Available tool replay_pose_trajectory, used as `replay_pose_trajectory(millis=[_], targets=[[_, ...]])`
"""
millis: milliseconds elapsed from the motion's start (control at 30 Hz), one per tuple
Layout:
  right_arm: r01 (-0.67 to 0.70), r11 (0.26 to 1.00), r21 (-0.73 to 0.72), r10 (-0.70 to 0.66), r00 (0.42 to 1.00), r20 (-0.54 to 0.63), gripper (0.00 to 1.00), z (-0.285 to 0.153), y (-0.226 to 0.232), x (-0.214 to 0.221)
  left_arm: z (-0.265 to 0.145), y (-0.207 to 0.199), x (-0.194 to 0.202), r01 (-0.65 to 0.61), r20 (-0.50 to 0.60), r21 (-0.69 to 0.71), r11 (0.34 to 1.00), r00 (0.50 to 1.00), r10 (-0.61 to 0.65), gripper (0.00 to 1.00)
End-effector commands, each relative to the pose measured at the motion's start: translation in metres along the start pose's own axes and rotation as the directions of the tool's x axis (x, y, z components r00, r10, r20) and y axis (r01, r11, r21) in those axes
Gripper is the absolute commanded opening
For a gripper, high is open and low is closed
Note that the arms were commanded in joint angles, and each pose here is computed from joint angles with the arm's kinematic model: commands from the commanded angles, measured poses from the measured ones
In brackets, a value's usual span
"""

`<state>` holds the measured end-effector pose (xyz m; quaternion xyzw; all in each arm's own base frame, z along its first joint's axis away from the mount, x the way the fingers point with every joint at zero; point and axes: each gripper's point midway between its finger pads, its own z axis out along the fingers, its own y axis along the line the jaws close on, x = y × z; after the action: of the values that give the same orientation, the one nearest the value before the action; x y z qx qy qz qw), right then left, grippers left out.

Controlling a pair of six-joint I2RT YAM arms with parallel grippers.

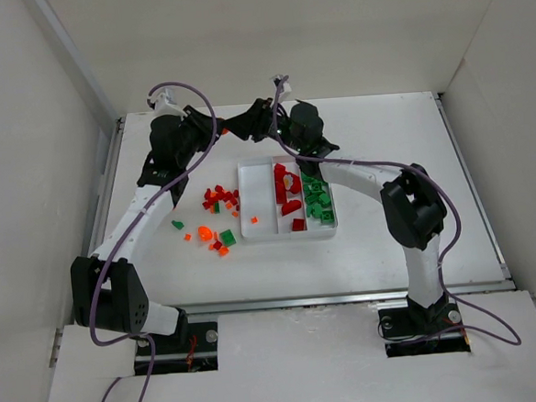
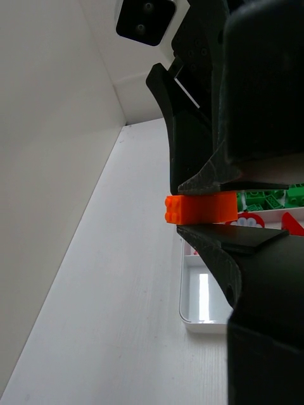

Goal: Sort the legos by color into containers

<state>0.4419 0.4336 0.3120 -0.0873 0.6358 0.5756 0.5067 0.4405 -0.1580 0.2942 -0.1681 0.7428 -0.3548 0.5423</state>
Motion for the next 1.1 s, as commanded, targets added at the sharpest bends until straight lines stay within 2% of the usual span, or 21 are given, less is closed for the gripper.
replay_pose_trajectory(millis=[0, 333, 767, 1033, 1067], targets=[[0.052, 0.996, -0.067, -0.050, 0.998, 0.032, 0.56, -0.005, 0.030, -0.024, -0.007, -0.020, -0.025, -0.031, 0.086, 0.065, 0.997, 0.996, 0.026, 0.00], [0.054, 0.994, -0.098, -0.053, 0.999, 0.007, 0.52, -0.002, 0.033, -0.019, -0.006, -0.014, -0.026, -0.032, 0.105, 0.043, 0.999, 0.994, 0.027, 0.00], [0.041, 0.999, -0.007, -0.040, 0.998, 0.047, 0.52, -0.015, 0.017, -0.024, -0.009, -0.010, -0.031, -0.051, 0.117, 0.027, 0.998, 0.992, 0.048, 0.00], [0.064, 0.995, -0.077, -0.062, 0.998, 0.023, 0.52, -0.007, 0.029, -0.025, -0.009, -0.007, -0.025, -0.040, 0.097, 0.022, 0.999, 0.995, 0.038, 0.00], [0.063, 0.994, -0.088, -0.062, 0.998, 0.010, 0.55, -0.005, 0.028, -0.022, -0.009, -0.007, -0.025, -0.031, 0.097, 0.023, 0.999, 0.995, 0.029, 0.00]])
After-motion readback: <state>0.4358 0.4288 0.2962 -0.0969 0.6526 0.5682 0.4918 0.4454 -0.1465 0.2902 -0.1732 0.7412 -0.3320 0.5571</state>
